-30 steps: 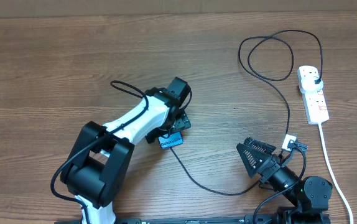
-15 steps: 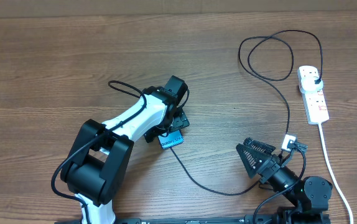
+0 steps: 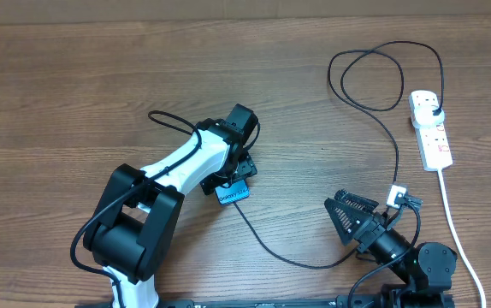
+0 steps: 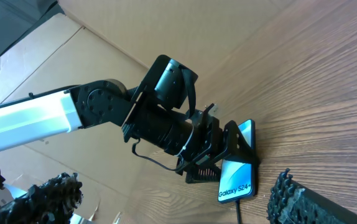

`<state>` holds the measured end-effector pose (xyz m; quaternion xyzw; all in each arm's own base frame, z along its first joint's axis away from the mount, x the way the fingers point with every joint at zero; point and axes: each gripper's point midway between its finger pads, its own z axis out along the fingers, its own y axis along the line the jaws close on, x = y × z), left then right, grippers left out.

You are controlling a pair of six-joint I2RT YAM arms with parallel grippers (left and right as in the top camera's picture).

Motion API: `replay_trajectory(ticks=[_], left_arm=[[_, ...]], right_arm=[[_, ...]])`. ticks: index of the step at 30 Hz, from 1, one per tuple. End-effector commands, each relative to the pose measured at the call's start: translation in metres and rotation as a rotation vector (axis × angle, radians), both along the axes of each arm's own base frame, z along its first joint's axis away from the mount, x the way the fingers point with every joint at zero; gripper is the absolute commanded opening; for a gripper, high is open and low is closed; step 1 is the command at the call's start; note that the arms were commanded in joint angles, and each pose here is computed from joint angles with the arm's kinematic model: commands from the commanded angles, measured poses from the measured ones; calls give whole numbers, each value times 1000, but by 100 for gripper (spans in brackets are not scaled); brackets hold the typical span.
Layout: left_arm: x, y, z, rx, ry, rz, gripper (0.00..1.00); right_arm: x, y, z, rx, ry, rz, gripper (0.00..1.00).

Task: Plug charger to phone and switch on socket

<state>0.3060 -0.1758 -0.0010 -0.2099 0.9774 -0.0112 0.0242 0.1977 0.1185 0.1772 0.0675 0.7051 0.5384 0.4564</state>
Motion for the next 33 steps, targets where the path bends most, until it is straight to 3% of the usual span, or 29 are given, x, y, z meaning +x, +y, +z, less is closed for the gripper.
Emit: replay_trajectory(ticks=[1, 33], left_arm=[[-6, 2, -13, 13, 34, 17, 80], [-3, 0, -12, 4, 26, 13, 56]], right_arm=[[-1, 2, -2, -5, -7, 13, 100], [1, -1, -2, -6, -8, -6, 100]])
